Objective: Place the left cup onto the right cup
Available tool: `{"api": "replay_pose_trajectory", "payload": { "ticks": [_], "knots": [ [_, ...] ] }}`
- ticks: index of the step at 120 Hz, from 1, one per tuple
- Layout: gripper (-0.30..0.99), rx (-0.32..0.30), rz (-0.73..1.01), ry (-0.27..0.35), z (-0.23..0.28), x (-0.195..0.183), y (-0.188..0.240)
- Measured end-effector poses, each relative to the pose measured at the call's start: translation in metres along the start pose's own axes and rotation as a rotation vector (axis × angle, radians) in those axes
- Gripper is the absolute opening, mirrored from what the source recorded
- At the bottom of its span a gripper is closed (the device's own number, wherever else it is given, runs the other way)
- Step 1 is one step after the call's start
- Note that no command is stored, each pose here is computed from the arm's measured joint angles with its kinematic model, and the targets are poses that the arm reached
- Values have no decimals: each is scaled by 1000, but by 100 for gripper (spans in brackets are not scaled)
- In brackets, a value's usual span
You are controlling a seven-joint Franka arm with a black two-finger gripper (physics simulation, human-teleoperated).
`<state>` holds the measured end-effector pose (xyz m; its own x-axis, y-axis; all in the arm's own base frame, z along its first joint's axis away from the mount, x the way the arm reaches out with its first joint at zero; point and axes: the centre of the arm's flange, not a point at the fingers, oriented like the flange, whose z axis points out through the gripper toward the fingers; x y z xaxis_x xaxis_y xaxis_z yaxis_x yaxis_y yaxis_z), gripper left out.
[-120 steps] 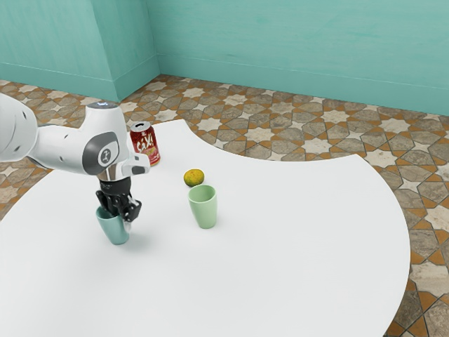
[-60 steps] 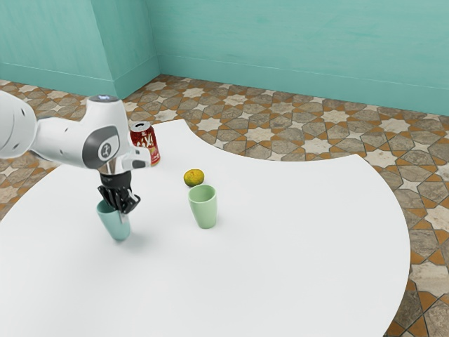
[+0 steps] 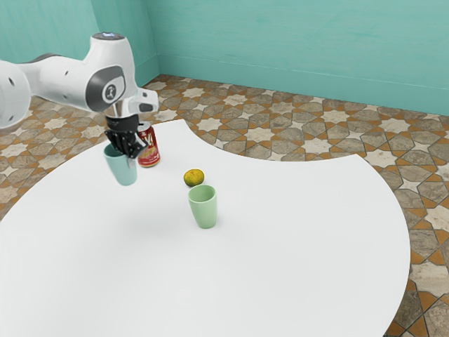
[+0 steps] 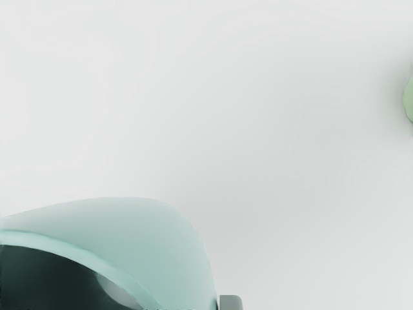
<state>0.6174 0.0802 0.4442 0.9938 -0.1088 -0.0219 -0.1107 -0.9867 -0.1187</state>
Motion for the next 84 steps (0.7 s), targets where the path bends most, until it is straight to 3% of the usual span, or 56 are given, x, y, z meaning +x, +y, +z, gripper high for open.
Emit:
{"api": "replay_pose_trajectory", "payload": {
  "ticks": [42, 84],
  "knots": [
    [-9, -17, 105, 14, -10, 59, 65],
    [-9, -54, 184, 13, -14, 68, 124]
  ]
}}
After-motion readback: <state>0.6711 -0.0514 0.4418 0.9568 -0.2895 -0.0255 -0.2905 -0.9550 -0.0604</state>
